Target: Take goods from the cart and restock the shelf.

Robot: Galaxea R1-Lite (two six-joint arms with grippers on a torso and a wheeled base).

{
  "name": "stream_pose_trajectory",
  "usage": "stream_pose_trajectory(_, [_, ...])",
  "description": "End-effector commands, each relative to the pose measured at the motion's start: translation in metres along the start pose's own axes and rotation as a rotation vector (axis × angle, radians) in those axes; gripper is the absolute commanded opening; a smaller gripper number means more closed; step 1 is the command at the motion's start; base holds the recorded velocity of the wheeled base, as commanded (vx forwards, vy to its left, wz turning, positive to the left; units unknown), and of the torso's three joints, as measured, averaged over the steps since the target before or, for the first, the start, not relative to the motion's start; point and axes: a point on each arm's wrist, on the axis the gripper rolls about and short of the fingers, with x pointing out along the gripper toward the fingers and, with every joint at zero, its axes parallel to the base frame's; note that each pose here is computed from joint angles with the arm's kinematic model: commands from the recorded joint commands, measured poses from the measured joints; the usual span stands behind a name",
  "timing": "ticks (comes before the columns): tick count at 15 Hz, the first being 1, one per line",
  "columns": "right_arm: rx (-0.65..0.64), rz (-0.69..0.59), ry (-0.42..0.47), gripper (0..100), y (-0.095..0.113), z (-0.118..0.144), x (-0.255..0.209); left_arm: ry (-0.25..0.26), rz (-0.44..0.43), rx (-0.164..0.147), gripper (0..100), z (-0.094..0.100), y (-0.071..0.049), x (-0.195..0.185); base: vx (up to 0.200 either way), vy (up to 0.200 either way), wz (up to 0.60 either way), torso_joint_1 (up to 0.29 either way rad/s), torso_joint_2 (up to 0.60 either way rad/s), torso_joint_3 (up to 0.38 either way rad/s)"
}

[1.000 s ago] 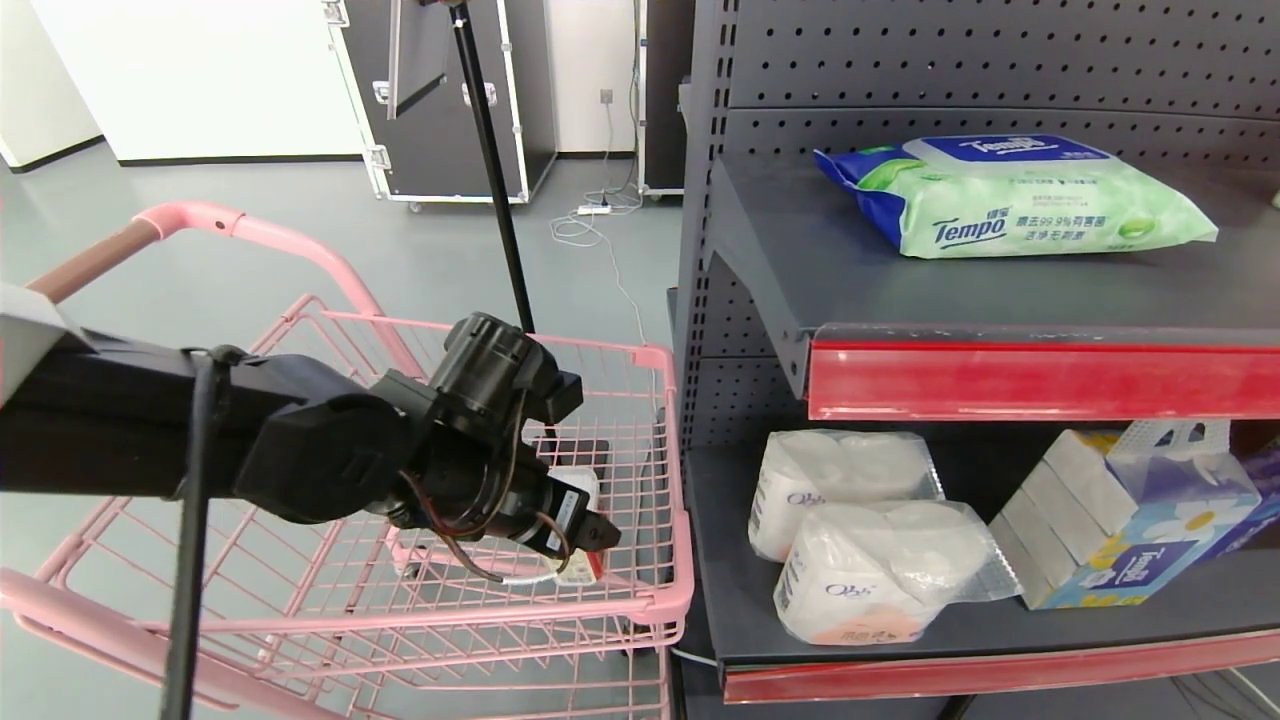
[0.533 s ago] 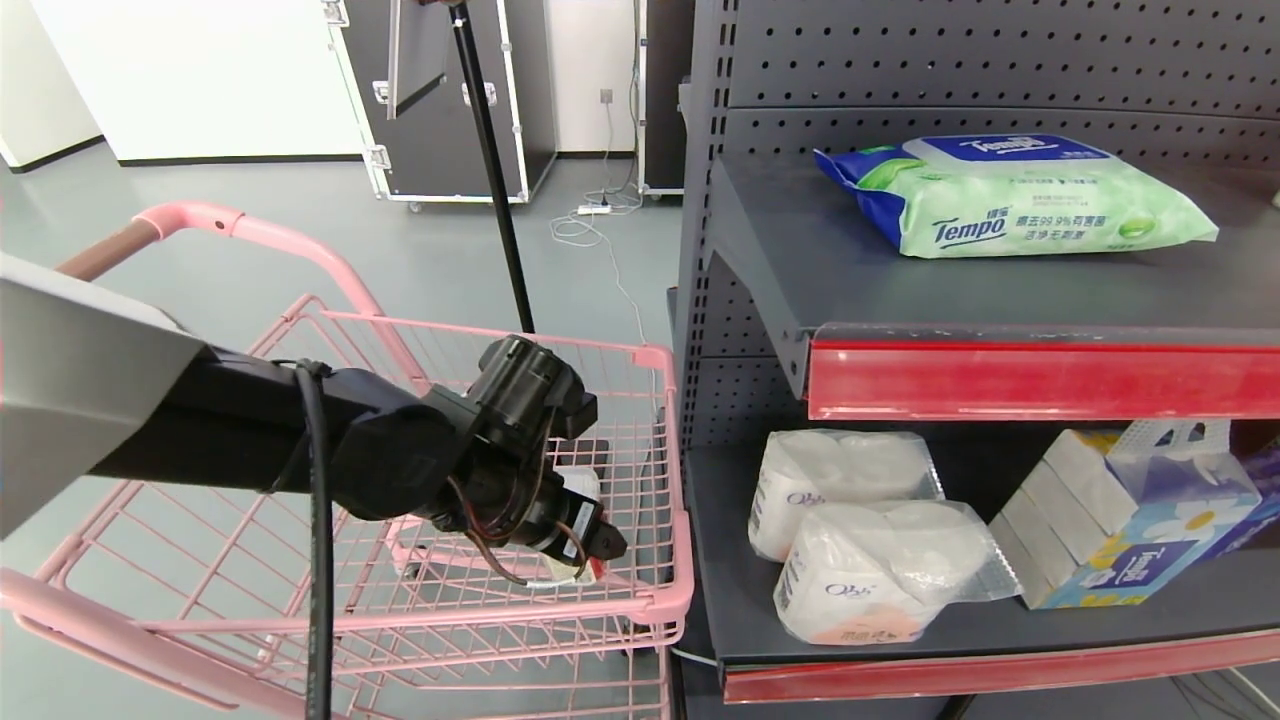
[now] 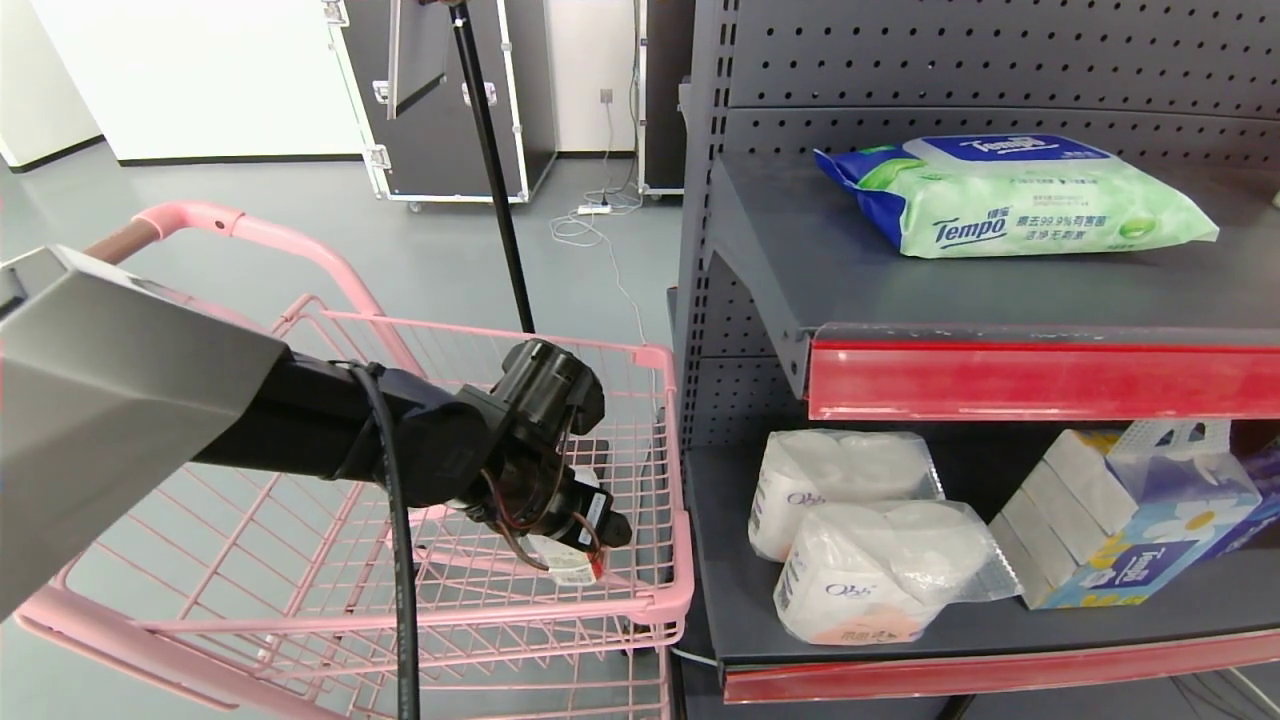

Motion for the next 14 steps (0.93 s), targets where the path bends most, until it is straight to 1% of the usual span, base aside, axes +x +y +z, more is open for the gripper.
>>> stream_pose_trajectory(1, [0.000,0.000,0.000,100,0.0000,-0.0001,0.0000,0.005,0.007,-0.009,100,0.0008,0.0004,0.0053,0.000,0.000,0.00,0.000,0.00,0.000])
stream_pose_trajectory(4, [0.000,0.001,0.000,100,0.0000,-0.0001,0.0000,0.015,0.015,-0.008,100,-0.0010,0.0007,0.0083,0.000,0.000,0.00,0.000,0.00,0.000])
stream_pose_trajectory(11, [0.000,0.001,0.000,100,0.0000,-0.0001,0.0000,0.006,0.014,-0.010,100,0.0017,0.0009,0.0079,0.000,0.000,0.00,0.000,0.00,0.000])
stream_pose_trajectory(12, [0.000,0.000,0.000,100,0.0000,-0.0001,0.0000,0.012,0.016,-0.009,0,0.0000,0.0005,0.0085,0.000,0.000,0.00,0.000,0.00,0.000])
stream_pose_trajectory(14, [0.000,0.000,0.000,100,0.0000,-0.0001,0.0000,0.029,0.018,-0.006,0,-0.0044,0.0012,0.0095,0.000,0.000,0.00,0.000,0.00,0.000])
